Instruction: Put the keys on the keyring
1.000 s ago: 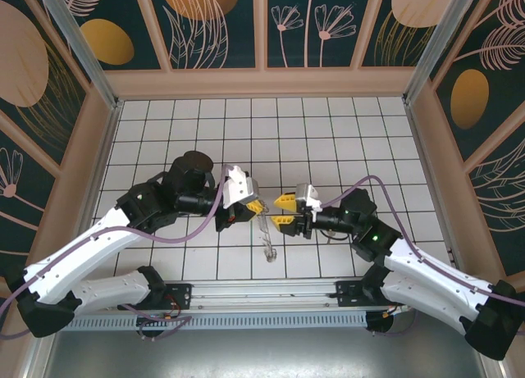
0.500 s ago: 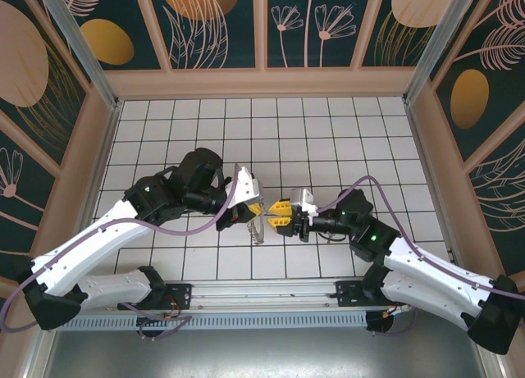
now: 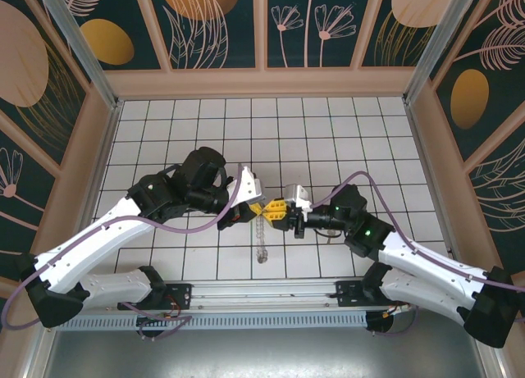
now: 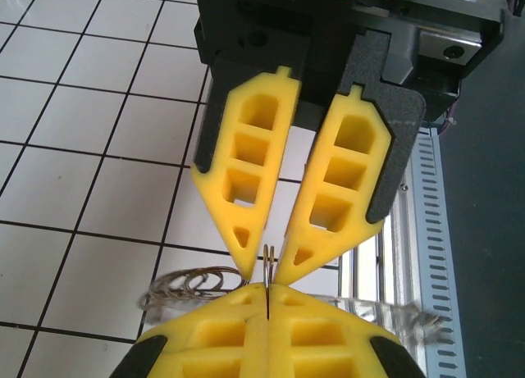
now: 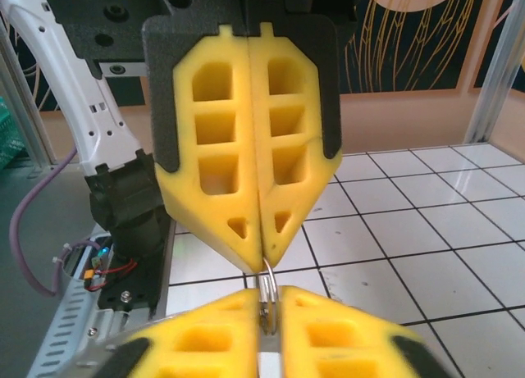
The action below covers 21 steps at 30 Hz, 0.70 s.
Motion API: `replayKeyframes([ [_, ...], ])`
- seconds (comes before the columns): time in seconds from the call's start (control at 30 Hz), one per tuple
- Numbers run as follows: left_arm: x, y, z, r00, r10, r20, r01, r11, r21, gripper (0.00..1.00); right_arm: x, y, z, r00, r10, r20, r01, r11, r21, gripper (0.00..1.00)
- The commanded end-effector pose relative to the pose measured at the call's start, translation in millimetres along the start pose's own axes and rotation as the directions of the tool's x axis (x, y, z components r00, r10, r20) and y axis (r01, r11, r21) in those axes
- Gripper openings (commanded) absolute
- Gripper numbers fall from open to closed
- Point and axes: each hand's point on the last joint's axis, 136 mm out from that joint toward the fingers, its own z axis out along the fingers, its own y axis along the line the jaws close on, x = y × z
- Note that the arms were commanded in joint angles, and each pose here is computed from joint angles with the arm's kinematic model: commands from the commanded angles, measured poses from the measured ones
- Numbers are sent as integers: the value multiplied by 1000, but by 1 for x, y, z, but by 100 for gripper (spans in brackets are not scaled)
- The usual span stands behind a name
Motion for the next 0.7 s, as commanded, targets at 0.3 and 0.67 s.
replayKeyframes([
  [0.3, -17, 0, -12, 993, 32, 116, -27, 999, -42, 17, -34, -2, -10, 993, -42, 113, 39, 999, 26, 0],
  [0.67, -47, -19, -34, 872, 68, 485, -63, 998, -26, 36, -64, 26, -36, 945, 14, 326, 44, 985, -169, 0],
])
